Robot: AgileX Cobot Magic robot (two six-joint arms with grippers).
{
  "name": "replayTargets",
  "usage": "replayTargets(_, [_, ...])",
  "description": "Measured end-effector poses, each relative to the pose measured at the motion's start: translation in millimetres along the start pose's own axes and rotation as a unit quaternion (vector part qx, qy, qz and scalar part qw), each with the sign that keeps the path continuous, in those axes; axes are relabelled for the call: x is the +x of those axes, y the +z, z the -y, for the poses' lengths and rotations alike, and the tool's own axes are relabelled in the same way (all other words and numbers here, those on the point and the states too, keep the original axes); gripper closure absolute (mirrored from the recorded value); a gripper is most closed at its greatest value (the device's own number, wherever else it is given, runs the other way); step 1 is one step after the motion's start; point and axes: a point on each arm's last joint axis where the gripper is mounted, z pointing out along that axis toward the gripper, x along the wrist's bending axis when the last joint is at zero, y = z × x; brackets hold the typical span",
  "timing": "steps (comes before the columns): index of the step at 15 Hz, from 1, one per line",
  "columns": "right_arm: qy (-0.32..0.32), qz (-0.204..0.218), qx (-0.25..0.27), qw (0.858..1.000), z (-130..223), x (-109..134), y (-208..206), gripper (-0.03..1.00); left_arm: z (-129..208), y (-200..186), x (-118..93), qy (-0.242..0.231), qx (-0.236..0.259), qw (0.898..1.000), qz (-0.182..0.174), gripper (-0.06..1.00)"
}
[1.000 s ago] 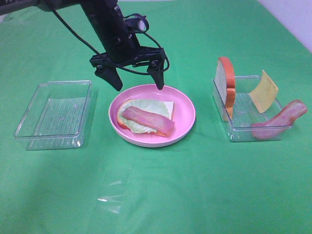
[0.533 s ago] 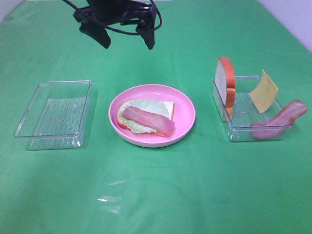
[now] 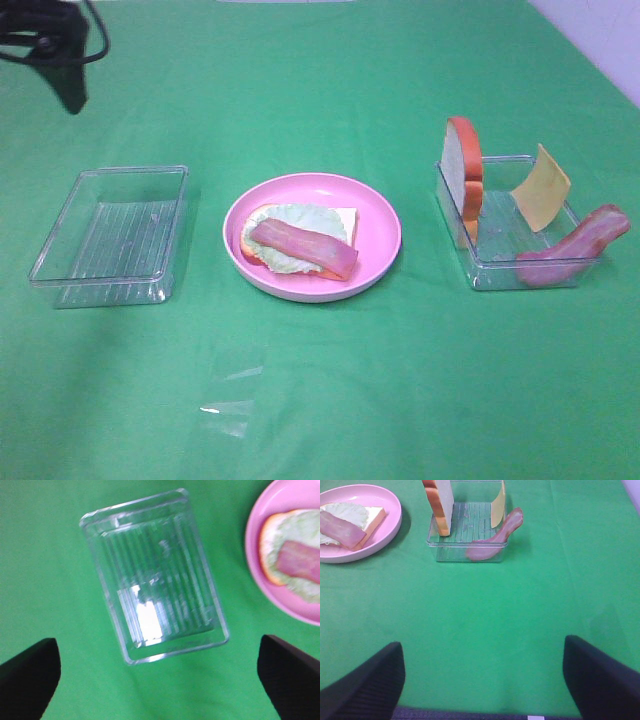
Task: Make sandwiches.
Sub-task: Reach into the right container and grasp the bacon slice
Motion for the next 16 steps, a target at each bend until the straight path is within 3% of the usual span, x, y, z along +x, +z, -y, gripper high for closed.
replayTargets(2, [0.0, 0.0, 0.0, 1.0, 0.0, 0.0, 0.0, 0.12, 35.6, -7.2, 24.3, -0.031, 0.021, 0.999, -0.014, -0.04])
replayTargets(4, [0.0, 0.0, 0.0, 1.0, 0.0, 0.0, 0.0, 0.12, 64.8, -8.5, 35.3, -0.052, 0.04, 0.998, -0.019, -0.04])
replayTargets(9, [0.0, 0.0, 0.0, 1.0, 0.0, 0.1, 0.0, 0.12, 150.1, -20.8, 39.1, -0.092, 0.054, 0.994, -0.024, -0.04])
replayTargets(10, [0.0, 0.0, 0.0, 1.0, 0.0, 0.1, 0.0, 0.12, 187.2, -25.0, 37.2, -0.104, 0.042, 0.993, -0.023, -0.04])
replayTargets(13, [0.0, 0.0, 0.0, 1.0, 0.0, 0.1, 0.0, 0.12, 233.3, -35.5, 34.9, -0.113, -0.007, 0.993, -0.021, -0.04])
replayTargets(16, [0.0, 0.0, 0.0, 1.0, 0.0, 0.1, 0.0, 0.12, 272.1, -47.1, 33.6, -0.114, -0.109, 0.987, -0.018, -0.04])
